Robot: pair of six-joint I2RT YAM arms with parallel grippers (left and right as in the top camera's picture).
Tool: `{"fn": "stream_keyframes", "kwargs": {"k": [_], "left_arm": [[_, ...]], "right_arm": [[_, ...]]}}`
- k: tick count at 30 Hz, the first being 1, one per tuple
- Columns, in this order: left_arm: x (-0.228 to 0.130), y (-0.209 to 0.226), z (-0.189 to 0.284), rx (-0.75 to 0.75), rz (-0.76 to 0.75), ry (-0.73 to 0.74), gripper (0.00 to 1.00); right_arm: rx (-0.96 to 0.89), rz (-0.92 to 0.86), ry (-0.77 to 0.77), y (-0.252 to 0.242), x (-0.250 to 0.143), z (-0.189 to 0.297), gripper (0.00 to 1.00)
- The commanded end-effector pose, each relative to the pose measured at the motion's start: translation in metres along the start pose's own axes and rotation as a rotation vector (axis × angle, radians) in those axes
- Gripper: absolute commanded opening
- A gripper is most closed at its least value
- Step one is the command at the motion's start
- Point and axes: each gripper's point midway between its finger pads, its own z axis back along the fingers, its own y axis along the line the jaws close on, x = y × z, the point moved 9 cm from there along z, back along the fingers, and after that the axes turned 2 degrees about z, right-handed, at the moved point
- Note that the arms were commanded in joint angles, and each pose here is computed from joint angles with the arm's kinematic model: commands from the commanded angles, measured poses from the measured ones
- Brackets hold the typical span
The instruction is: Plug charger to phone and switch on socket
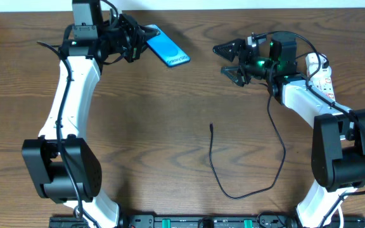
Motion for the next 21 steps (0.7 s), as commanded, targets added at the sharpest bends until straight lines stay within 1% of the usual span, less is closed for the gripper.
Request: {"fn": "stream_keyframes", "kwargs": {"k": [1, 5, 8, 10, 12, 17, 18, 21], "left_arm": [[-0.010, -0.012, 0.016, -0.087, -0.198, 0.115, 0.08], [-0.006, -0.008, 0.023, -0.092, -0.241, 0.123, 0.07], [-0.005, -0.007, 0.028, -0.110, -0.300, 0.135, 0.07], [-0.003, -0.005, 0.030, -0.107, -0.312, 0.129, 0.08], [0.001, 0.000, 0.036, -0.097, -0.334, 0.118, 0.07], [0.005, 0.003, 0.040, -0.094, -0.358, 0.107, 0.07], [0.005, 0.003, 0.040, -0.093, -0.363, 0.105, 0.08], [0.005, 0.003, 0.040, -0.093, -0.374, 0.104, 0.07]], "right_arm": [[-0.034, 0.139, -0.071, 0.004, 0.007, 0.003, 0.99], [-0.074, 0.133, -0.094, -0.001, 0.007, 0.002, 0.99], [-0.130, 0.143, -0.117, -0.005, 0.007, 0.001, 0.99], [-0.180, 0.155, -0.130, -0.006, 0.007, 0.000, 0.99], [-0.288, 0.179, -0.150, -0.004, 0.010, 0.001, 0.99], [-0.470, 0.232, -0.177, 0.008, 0.012, 0.004, 0.99], [-0.543, 0.250, -0.190, 0.014, 0.012, 0.006, 0.99], [-0.665, 0.283, -0.210, 0.024, 0.008, 0.008, 0.99]]}}
